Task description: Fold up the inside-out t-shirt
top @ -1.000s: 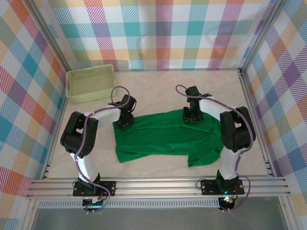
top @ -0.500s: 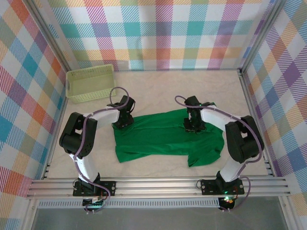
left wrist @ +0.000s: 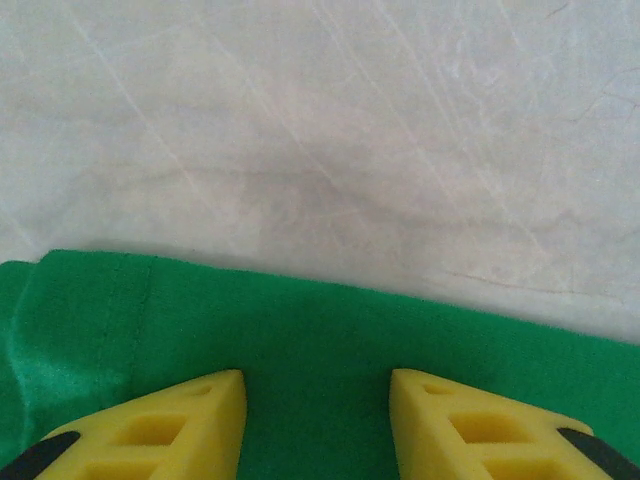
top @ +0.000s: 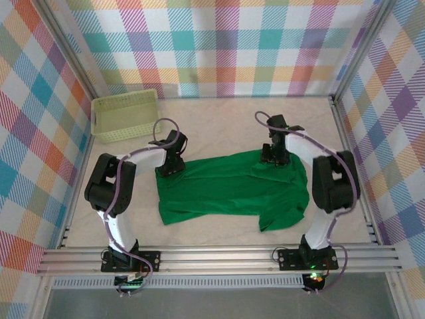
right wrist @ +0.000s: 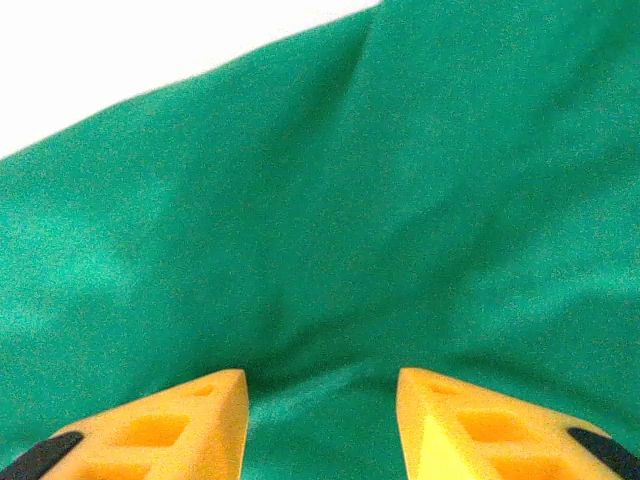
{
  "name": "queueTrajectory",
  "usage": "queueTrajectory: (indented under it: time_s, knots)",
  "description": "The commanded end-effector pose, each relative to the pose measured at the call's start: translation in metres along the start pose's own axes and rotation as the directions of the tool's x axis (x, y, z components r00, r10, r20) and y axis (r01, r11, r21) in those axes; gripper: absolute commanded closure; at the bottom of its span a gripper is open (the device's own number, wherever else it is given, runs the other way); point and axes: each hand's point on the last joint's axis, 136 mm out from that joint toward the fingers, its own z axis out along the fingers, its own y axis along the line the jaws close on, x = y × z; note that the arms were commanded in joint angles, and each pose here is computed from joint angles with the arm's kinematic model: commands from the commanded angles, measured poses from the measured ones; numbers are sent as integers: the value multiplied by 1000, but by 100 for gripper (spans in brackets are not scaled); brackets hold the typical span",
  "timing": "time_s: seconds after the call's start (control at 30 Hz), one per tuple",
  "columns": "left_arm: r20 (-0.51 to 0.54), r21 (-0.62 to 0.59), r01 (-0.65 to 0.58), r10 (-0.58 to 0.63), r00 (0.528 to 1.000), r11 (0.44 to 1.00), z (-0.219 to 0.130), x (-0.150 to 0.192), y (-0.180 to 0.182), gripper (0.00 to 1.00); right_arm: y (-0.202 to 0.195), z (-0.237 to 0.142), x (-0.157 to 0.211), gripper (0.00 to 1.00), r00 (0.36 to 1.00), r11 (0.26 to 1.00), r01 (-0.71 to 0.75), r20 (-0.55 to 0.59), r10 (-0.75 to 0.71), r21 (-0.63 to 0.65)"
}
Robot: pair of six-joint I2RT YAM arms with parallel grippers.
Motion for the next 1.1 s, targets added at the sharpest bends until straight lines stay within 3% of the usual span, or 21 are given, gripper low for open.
queueTrajectory:
  time_s: [0.0,0.27,0.4,0.6,0.73,0.83,1.07]
  knots:
    - [-8,-38,-18,18,1000,999,8,-8,2,56,-10,22,-11,55,996,997,-71,-54,72,7]
    - [22,-57,-43,44,999,997,31,-45,-21,55,-19,43,-79,53,989,989,-145,-42,144,-4]
    - [49,-23,-31,32,998,999,36,-82,-35,52,-17,45,-118,52,989,988,-146,-7,146,-40]
    - [85,13,-87,85,993,996,6,-130,-63,42,-10,18,-158,52,989,986,-133,46,138,-96]
    - [140,18,-68,65,988,998,-47,-137,-55,35,-3,-29,-147,48,986,987,-101,118,115,-125]
    - [152,5,-37,35,988,999,-78,-113,-33,32,-4,-55,-113,47,984,990,-82,147,98,-112]
    - [97,97,36,-45,994,995,-82,-28,25,34,-14,-71,-17,46,986,990,-62,146,80,-124]
